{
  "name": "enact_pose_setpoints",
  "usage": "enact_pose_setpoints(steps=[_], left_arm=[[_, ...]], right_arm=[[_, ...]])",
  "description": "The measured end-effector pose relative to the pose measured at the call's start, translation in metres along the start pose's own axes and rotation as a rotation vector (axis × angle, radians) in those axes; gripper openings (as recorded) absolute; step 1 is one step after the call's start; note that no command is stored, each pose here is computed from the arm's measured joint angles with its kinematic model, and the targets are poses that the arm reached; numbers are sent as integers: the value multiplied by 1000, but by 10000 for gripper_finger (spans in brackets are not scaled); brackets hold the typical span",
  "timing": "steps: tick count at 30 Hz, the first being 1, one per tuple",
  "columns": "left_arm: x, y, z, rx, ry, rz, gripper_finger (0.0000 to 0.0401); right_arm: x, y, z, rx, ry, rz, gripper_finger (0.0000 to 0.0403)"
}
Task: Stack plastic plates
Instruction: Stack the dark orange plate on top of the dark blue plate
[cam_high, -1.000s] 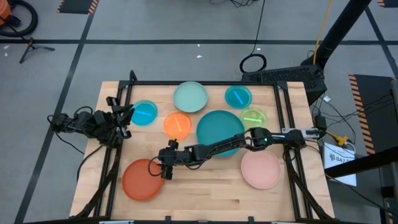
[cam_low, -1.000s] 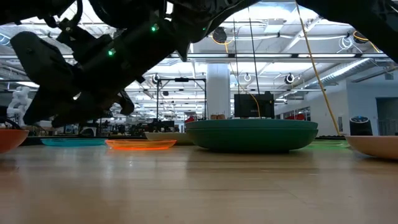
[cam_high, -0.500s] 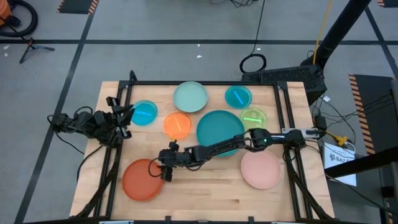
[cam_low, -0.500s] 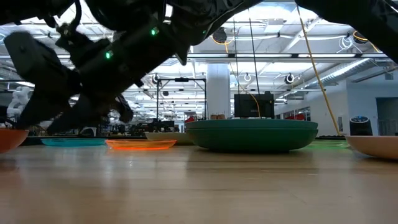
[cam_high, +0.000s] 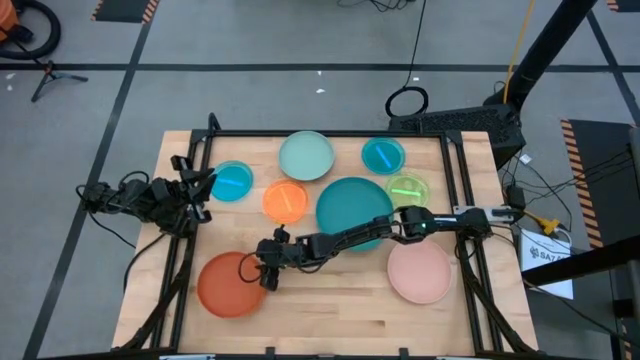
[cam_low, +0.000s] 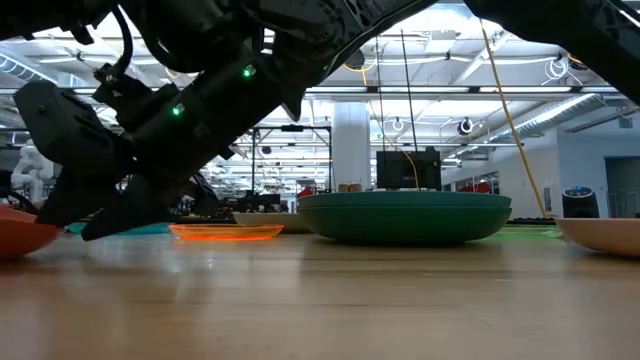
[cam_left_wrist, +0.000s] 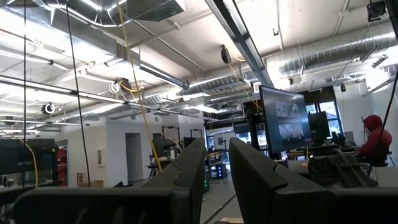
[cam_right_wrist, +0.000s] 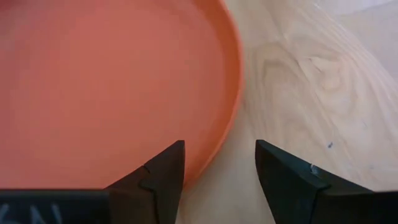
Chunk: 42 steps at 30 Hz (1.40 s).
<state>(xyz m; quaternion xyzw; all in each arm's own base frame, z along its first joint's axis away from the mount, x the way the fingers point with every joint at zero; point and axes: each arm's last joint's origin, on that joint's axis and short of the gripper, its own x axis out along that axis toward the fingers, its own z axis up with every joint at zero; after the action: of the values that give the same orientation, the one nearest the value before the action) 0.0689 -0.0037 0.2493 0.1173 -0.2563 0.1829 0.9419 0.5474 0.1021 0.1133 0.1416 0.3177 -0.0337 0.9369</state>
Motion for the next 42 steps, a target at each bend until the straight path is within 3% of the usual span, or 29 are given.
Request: enact_pose_setpoints(steps=[21,34,42], left_arm=[[0,0,0,-1,-1,0,81],[0,0,0,-4,3,-2,81],[0,0,-1,-5,5,-3,81]], right_arm=[[1,-9,6,44,-11,11,8],[-10,-5,22,14,-62,69,3],[-46,-3,48,-78,5,79,2]])
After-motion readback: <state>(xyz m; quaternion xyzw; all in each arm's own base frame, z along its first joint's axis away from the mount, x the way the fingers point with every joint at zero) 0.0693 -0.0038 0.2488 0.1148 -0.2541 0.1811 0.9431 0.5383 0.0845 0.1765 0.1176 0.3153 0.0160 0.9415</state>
